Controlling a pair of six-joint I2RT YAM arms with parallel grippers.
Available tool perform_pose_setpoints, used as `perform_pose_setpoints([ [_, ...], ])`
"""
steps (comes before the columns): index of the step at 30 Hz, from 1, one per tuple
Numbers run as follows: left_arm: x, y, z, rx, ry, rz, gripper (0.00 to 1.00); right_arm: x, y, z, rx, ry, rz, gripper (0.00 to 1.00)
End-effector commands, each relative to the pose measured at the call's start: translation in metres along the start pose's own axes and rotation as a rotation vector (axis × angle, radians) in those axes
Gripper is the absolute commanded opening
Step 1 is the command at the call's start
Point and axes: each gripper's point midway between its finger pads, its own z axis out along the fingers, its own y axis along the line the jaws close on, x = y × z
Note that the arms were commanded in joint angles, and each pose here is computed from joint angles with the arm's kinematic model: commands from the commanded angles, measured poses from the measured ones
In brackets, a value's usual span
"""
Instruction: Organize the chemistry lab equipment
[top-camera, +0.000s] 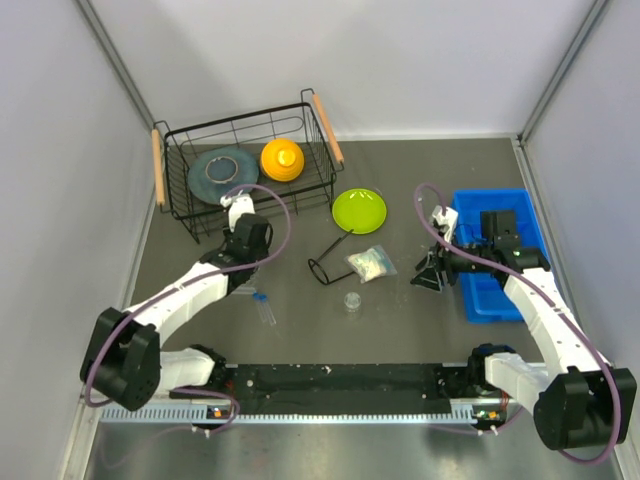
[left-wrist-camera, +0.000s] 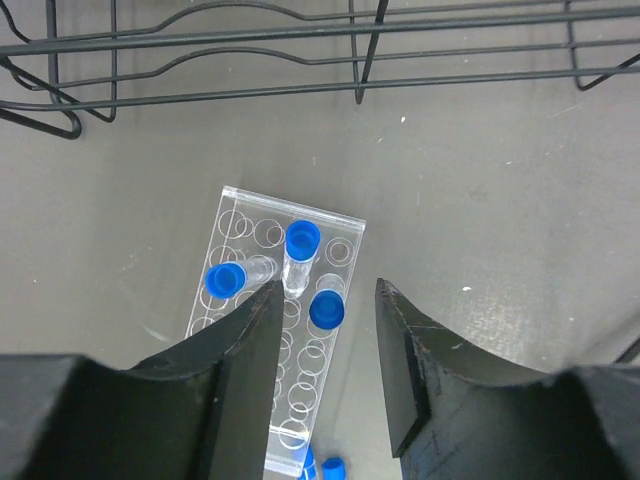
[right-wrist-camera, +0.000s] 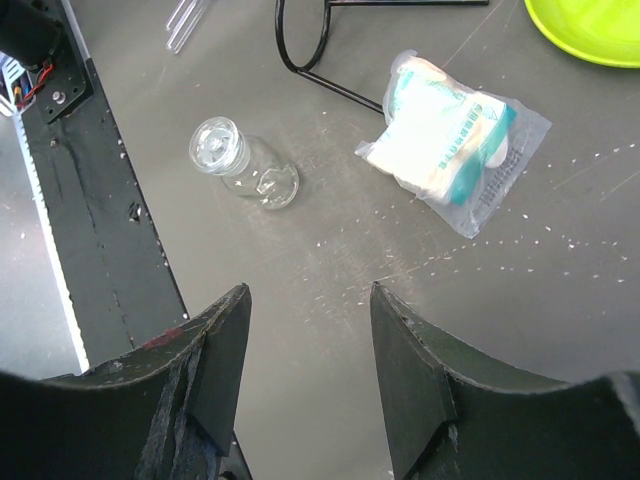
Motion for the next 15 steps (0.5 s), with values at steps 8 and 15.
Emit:
perform_pose_setpoints([
  [8, -0.031, 0.005, -0.06, 0.151, -0.105, -0.141, 0.7, -0.026, 0.016, -0.011, -0.062, -0.074, -0.137, 0.52],
  [15, -0.013, 0.012, -0.101, 0.291, -0.105, -0.196, 0.94, -0.036, 0.04, -0.002, -0.118, 0.078, -0.267, 0.57],
])
